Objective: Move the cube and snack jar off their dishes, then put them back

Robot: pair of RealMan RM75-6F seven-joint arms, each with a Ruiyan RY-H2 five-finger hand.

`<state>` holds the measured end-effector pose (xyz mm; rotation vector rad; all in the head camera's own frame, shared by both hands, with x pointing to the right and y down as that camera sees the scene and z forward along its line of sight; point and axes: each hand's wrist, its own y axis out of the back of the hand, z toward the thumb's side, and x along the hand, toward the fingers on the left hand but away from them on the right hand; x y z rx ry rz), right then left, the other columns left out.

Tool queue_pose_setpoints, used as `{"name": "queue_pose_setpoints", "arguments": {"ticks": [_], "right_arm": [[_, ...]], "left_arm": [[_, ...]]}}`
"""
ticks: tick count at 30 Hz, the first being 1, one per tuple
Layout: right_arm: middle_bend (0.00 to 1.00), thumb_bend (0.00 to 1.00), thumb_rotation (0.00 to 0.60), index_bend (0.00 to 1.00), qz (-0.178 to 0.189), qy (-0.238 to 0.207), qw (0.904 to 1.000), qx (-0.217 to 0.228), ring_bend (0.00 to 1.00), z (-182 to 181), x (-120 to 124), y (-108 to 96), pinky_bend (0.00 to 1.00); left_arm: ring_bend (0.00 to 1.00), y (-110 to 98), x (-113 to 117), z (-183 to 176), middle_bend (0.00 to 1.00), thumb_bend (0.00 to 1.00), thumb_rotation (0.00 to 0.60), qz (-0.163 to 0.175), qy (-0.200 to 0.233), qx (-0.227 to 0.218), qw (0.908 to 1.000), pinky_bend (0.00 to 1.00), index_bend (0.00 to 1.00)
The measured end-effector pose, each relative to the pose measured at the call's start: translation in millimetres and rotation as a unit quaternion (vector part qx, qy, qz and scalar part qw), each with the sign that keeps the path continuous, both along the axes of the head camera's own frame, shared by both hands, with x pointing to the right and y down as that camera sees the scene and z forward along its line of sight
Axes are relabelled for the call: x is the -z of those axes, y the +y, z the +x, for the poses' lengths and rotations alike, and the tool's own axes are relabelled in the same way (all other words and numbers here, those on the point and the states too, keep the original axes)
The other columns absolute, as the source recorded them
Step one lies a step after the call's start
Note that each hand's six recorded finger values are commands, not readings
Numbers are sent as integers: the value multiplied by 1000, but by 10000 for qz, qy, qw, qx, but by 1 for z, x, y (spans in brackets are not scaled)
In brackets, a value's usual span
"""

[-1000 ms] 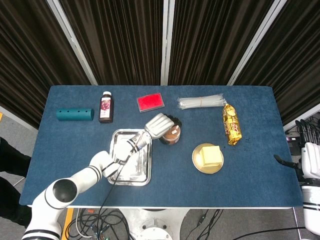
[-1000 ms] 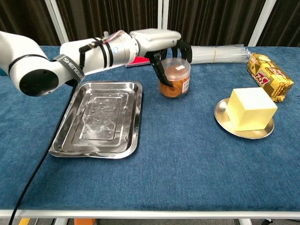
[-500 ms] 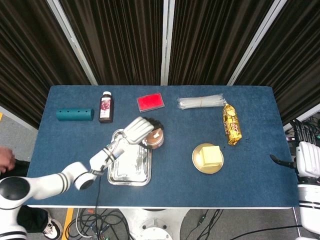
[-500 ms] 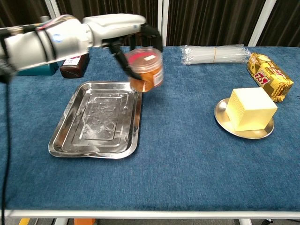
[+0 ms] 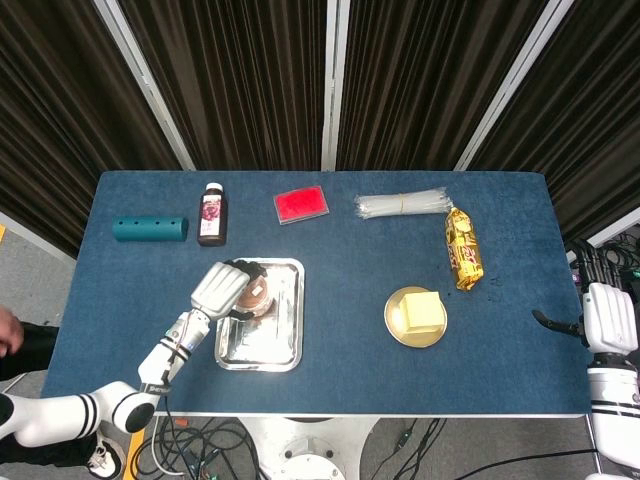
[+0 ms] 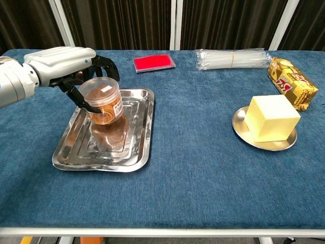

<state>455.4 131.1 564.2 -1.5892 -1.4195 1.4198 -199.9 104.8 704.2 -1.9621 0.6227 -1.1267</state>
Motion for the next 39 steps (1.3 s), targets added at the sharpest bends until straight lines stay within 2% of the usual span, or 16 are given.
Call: {"name": "queue_pose_setpoints", "arguments": {"ticks": [3, 5, 7, 10, 15, 20, 24, 27, 32, 36, 39], "right_arm": [[0, 0, 600, 0, -24, 6, 10000, 3, 0, -2, -1, 0, 0], [0, 0, 600, 0, -49, 4, 10000, -4, 0, -2, -3, 1, 0], [0, 0, 600, 0, -57, 2, 10000, -2, 0, -3, -4, 0, 0], [0, 0, 600, 0, -48, 11, 10000, 19, 0, -4, -4, 0, 0], [0, 0, 600, 0, 5, 32, 10000, 63, 0, -5, -1, -1, 0], [0, 0, 600, 0, 64, 29, 9999, 72, 0, -4, 3, 2, 0], [0, 0, 600, 0, 50, 103, 9998, 132, 0, -4, 4, 7, 0], [0, 0, 600, 0, 15, 264, 9993, 251, 0, -7, 3, 15, 0], [0, 0, 600, 0, -88, 594, 9976, 343, 0, -8, -3, 47, 0], [0, 0, 600, 0, -101, 787, 9966, 223, 0, -1, -1, 73, 0], [0, 0, 600, 0, -182, 860, 9960, 176, 0, 3, -1, 88, 0]], "left_arm": [[230, 1, -1, 0, 289, 158, 600, -13, 67, 26, 10000, 368, 303], [127, 2, -1, 0, 162, 113, 600, -7, 121, -1, 9999, 292, 170], [57, 2, -1, 1, 76, 92, 600, 16, 159, -45, 9999, 237, 98], [13, 4, -3, 0, 19, 81, 600, -56, 157, -57, 9998, 201, 85], [11, 8, -1, -5, 18, 67, 600, -76, 143, -29, 9999, 192, 84], [11, 6, 17, -20, 20, 65, 600, 157, 172, 230, 9995, 187, 84], [11, 9, 42, -48, 27, 62, 600, 471, 195, 743, 9959, 187, 84], [11, 18, 61, -81, 35, 62, 600, 722, 128, 1280, 9891, 186, 85], [11, 53, 82, -145, 54, 61, 600, 948, -160, 2208, 9706, 185, 85], [11, 86, 91, -181, 117, 61, 600, 895, -420, 2641, 9594, 186, 85], [11, 105, 95, -199, 118, 60, 600, 829, -551, 2862, 9530, 182, 85]]}}
